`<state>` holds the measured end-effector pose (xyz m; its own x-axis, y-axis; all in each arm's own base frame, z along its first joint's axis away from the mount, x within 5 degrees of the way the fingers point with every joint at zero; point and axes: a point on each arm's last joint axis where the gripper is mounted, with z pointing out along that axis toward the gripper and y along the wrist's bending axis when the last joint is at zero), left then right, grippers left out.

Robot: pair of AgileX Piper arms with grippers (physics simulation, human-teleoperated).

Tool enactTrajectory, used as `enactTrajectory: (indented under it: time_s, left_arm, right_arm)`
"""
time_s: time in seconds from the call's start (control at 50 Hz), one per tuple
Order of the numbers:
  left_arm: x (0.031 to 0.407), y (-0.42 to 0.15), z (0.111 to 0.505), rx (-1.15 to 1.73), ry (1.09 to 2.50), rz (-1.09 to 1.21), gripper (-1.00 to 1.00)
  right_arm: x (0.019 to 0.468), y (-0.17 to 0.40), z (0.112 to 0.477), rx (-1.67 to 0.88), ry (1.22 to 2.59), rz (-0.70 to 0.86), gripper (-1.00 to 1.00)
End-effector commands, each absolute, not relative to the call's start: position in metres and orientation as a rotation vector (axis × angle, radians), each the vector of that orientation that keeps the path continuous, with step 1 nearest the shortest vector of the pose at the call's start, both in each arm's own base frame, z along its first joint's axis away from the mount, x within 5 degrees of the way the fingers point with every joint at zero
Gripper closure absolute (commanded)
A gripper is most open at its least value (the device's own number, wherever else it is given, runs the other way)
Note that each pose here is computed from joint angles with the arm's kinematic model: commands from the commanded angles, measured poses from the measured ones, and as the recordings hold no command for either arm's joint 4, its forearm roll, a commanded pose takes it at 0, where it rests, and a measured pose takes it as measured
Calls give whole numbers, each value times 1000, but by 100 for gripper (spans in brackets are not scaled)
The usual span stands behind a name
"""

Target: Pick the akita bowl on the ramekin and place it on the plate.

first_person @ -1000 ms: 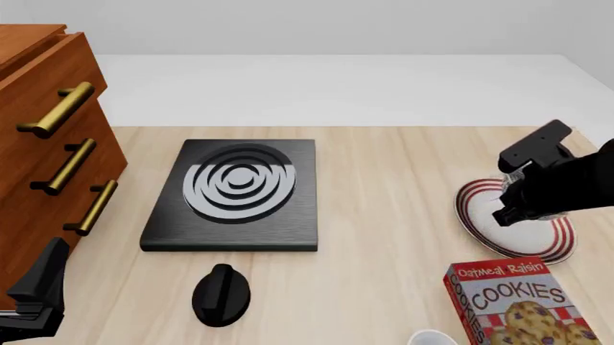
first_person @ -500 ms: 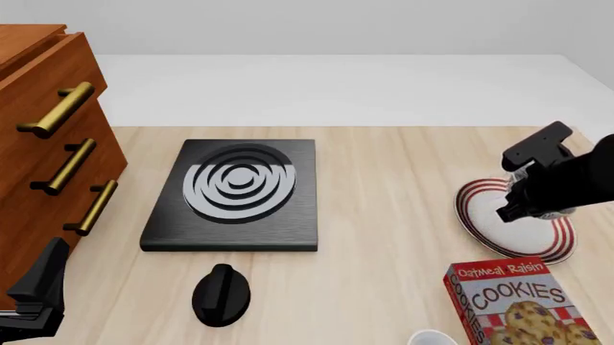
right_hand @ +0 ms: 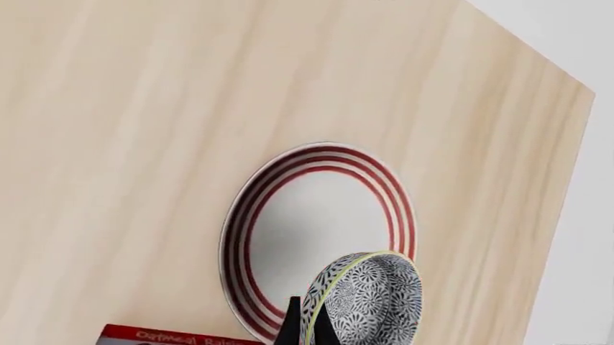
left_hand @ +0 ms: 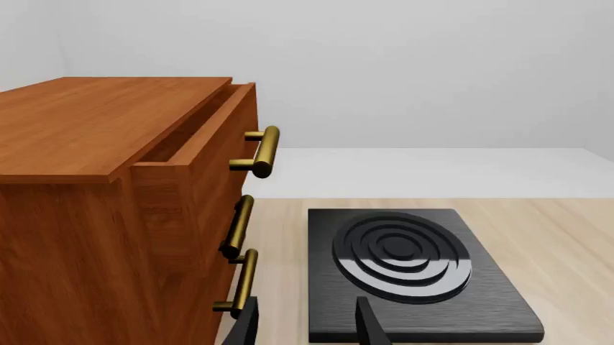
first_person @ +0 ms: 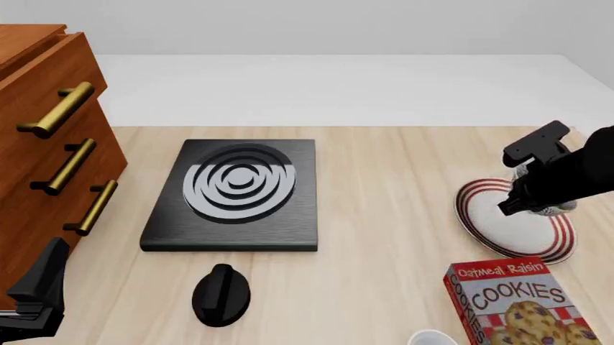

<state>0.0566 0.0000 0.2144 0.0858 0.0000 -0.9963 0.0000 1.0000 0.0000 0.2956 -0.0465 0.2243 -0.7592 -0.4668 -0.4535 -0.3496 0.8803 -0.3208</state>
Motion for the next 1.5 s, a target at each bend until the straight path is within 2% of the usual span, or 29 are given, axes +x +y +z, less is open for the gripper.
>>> enactTrajectory:
  time_s: [0.02, 0.34, 0.96, 1.46, 1.48, 1.5]
  left_arm:
    - [57, 0, 214, 0, 1485, 0, -100]
    - [57, 0, 214, 0, 1485, 0, -100]
    - [57, 0, 214, 0, 1485, 0, -100]
    - [57, 0, 214, 0, 1485, 0, -100]
    - [57, 0, 214, 0, 1485, 0, -100]
    - [57, 0, 214, 0, 1485, 0, -100]
  right_arm:
    - [310, -53, 221, -569, 2515, -299, 100]
    - [330, -57, 217, -563, 2521, -298, 100]
    - [338, -47, 162, -610, 2574, -256, 100]
    - [340, -45, 155, -597, 2582, -244, 100]
    - [339, -43, 156, -599, 2583, -241, -100]
    - [339, -42, 155, -598, 2584, -239, -100]
